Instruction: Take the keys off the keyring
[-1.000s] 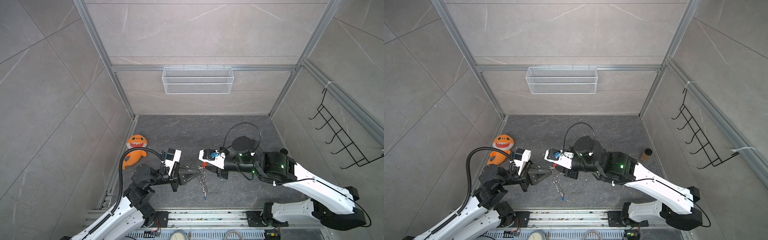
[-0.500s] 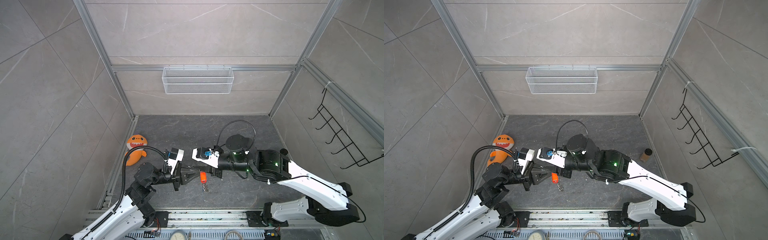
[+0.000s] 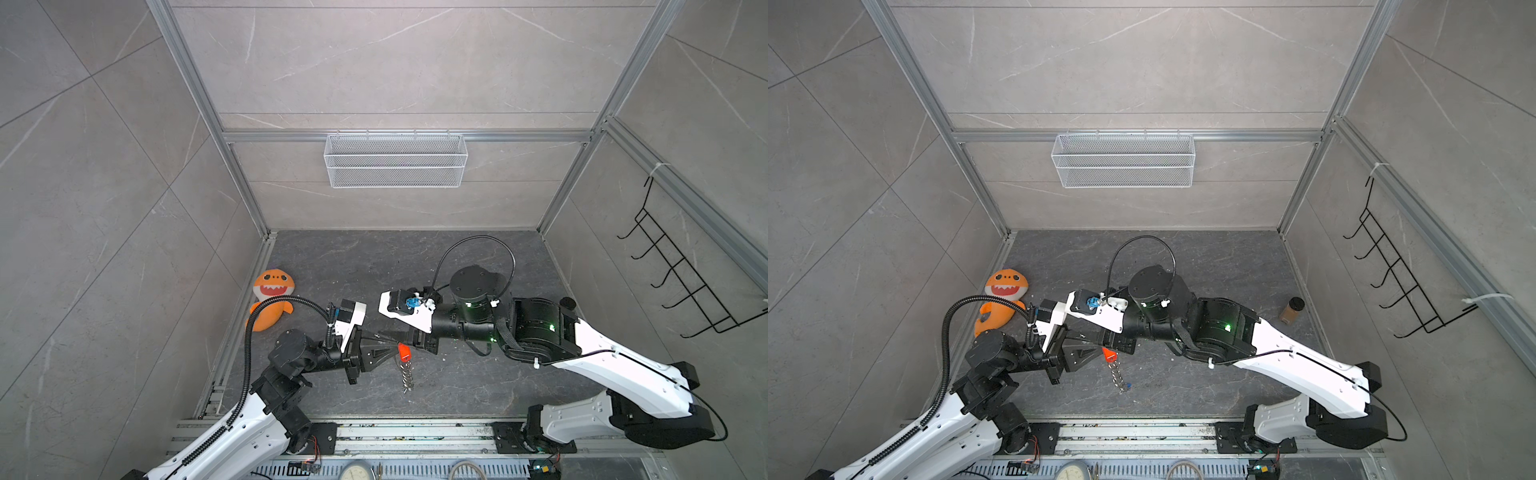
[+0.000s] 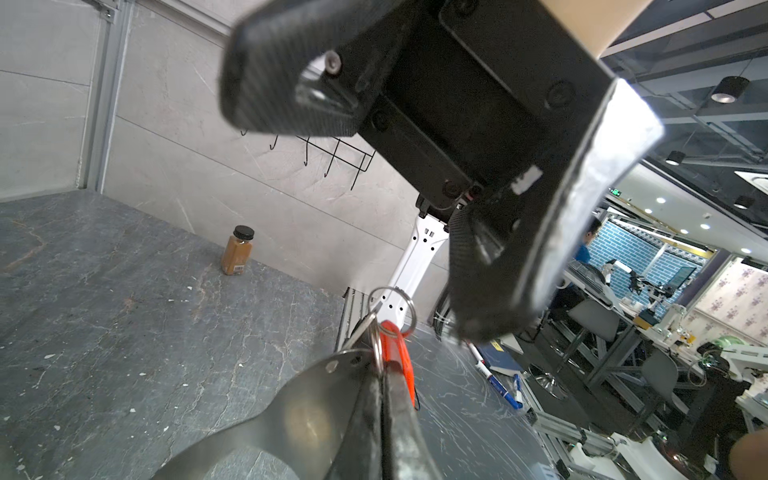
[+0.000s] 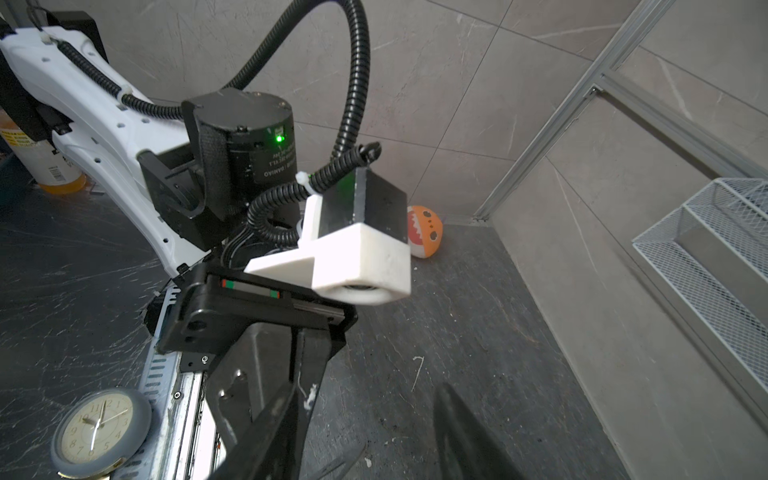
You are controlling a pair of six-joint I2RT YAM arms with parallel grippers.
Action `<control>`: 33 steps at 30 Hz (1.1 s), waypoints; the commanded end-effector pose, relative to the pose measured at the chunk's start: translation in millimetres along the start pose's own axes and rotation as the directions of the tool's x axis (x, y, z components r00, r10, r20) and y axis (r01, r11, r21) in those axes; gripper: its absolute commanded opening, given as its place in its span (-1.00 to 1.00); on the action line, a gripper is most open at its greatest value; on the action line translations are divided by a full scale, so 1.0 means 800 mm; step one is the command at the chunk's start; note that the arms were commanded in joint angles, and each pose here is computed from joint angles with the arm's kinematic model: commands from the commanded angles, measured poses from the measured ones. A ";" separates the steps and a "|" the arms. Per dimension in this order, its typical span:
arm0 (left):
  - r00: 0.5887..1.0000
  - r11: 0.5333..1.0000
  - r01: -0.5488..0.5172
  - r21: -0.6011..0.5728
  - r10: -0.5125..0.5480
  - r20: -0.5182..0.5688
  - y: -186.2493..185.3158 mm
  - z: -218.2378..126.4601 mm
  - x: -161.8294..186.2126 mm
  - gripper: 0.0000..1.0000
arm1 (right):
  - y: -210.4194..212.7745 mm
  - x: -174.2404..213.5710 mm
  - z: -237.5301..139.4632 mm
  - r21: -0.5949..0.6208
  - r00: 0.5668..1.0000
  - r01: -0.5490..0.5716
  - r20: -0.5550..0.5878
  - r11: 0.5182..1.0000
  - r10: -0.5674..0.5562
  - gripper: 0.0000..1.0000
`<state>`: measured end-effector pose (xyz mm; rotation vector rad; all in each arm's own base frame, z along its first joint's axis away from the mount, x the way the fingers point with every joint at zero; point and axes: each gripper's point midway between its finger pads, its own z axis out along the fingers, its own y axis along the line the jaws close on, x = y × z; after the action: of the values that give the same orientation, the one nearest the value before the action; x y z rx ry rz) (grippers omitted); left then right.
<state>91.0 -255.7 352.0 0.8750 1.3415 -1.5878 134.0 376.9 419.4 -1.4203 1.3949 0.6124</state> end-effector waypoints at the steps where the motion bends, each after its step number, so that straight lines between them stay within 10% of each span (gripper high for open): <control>1: 0.992 0.996 -0.085 0.012 0.084 0.096 -0.017 -0.007 -0.029 -1.00 | -0.011 -0.028 -0.017 0.042 0.996 -0.033 0.083 0.999 0.029 0.11; 17: 0.934 0.971 -0.230 -0.060 0.238 0.268 -0.041 -0.041 -0.062 -1.00 | -0.027 0.024 -0.060 0.191 0.977 -0.210 0.089 0.959 0.196 -0.09; 29: 0.930 0.968 -0.245 -0.055 0.250 0.269 -0.051 -0.046 -0.065 -1.00 | 0.031 0.056 -0.006 -0.039 0.970 -0.237 -0.070 0.971 0.234 -0.31; 33: 0.933 0.968 -0.242 -0.067 0.251 0.259 -0.049 -0.046 -0.064 -1.00 | 0.026 0.054 -0.007 -0.006 0.972 -0.227 -0.061 0.974 0.227 -0.11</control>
<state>81.7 -218.1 383.8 0.7505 1.1187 -1.4593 126.0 359.7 369.8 -1.3185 1.6254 0.7122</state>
